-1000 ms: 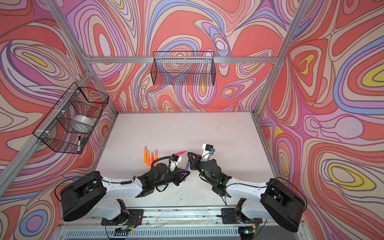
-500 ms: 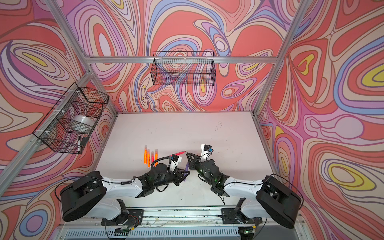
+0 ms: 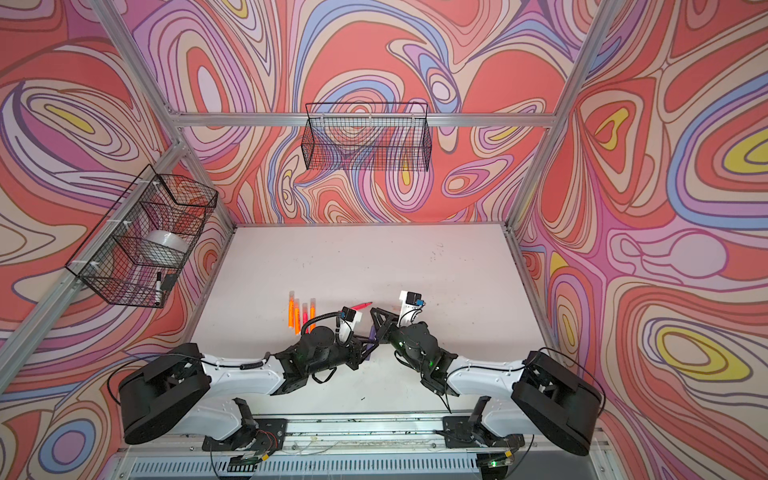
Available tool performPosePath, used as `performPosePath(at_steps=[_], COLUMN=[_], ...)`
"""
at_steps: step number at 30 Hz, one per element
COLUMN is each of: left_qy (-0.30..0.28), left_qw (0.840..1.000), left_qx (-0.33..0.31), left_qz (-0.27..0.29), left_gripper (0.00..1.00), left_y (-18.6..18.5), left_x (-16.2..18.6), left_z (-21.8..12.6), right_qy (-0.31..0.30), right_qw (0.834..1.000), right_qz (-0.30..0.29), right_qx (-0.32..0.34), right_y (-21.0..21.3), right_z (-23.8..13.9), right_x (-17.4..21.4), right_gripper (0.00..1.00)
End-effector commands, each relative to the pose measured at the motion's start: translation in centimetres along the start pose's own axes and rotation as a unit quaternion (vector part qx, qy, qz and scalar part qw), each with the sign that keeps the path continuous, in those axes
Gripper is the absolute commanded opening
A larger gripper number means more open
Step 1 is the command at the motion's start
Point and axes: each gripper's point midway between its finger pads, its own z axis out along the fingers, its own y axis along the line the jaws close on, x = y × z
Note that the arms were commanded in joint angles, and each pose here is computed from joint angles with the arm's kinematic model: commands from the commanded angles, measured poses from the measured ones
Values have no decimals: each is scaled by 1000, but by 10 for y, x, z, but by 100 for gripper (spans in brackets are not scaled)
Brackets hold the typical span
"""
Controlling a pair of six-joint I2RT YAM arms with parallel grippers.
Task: Insert the pens into the pen caps
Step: 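Lower the pink cap onto the purple marker tip held upright by the left gripper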
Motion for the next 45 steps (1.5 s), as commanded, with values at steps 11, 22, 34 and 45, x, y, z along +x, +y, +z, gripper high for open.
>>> performPosePath(at_steps=[11,22,34,45], left_qy=[-2,-7,-21,-54], left_qw=[1000,1000,1000,998], left_qx=[22,22,-5,-8], left_qz=[-3,-1,-10,-7], left_gripper=[0,0,0,0], left_y=[-10,-11,0,-6], left_x=[-3,-6,-9,-28], left_z=[4,1,-1,-9], right_qy=[-35,-16,-4,19], right_qw=[998,999,1000,1000], right_qz=[-29,-25,-13,-1], right_qx=[43,40,28,4], right_y=[-2,-5,-7,-2], right_z=[-3,7,6,-1], right_x=[-23,-10,-1,17], right_gripper=[3,1,1,3])
